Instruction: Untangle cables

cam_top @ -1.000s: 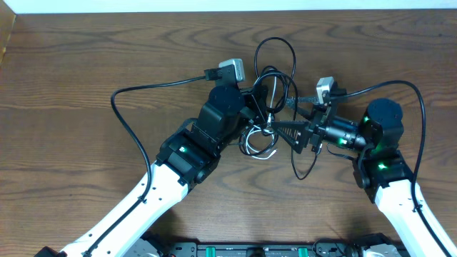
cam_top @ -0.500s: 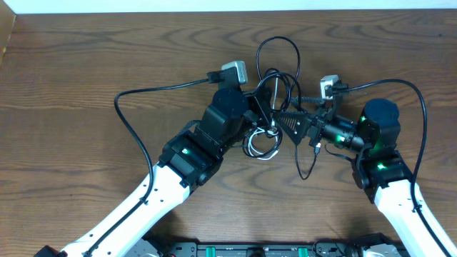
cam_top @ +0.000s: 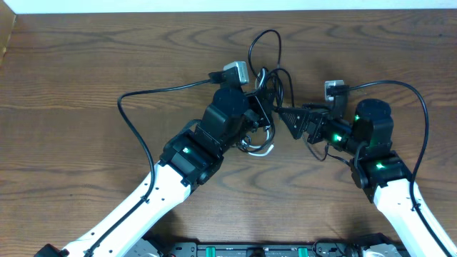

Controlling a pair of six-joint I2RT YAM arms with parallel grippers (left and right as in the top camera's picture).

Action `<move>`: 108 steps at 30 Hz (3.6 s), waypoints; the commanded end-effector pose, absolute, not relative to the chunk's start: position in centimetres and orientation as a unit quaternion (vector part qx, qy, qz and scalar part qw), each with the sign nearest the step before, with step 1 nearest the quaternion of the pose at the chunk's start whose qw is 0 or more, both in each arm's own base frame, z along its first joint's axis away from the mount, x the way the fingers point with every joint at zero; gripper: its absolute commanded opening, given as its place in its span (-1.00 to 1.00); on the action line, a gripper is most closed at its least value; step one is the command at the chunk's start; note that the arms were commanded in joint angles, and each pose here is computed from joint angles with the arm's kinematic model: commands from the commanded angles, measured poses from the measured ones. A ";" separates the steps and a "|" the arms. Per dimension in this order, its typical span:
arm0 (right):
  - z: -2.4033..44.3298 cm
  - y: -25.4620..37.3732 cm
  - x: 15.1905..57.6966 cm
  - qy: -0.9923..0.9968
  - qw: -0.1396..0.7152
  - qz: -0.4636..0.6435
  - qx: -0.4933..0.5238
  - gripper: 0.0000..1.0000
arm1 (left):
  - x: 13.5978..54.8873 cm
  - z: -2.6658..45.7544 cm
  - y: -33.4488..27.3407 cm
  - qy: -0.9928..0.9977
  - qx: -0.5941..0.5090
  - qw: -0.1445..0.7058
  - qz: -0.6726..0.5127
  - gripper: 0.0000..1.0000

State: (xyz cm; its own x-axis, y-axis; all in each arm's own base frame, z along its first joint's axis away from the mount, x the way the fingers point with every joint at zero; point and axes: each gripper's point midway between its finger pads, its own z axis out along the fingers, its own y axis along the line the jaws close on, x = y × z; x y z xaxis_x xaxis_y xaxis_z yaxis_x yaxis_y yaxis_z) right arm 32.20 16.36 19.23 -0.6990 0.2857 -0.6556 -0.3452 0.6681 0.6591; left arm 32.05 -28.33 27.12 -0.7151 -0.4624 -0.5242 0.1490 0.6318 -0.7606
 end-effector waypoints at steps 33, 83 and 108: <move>22.2 18.2 29.3 0.750 0.412 0.468 -0.220 0.92 | 32.0 24.9 -25.5 0.855 0.136 0.417 -0.277 -0.85; 19.8 14.1 31.0 0.805 0.376 0.450 -0.089 0.98 | 28.3 23.7 -26.9 0.838 0.268 0.364 -0.304 -0.85; 19.8 14.1 31.0 0.805 0.377 0.450 -0.089 0.99 | 28.4 23.9 -26.9 0.836 0.270 0.367 -0.305 -0.85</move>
State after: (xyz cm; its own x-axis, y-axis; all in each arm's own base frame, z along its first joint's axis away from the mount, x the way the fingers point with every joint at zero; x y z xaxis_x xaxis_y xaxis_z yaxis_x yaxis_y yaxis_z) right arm 30.79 14.24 19.36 -0.7054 0.1858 -0.6840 -0.4838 0.5792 0.6562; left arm 28.55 -26.91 22.19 -0.6241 0.2285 -0.7472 0.6458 0.6892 -0.3286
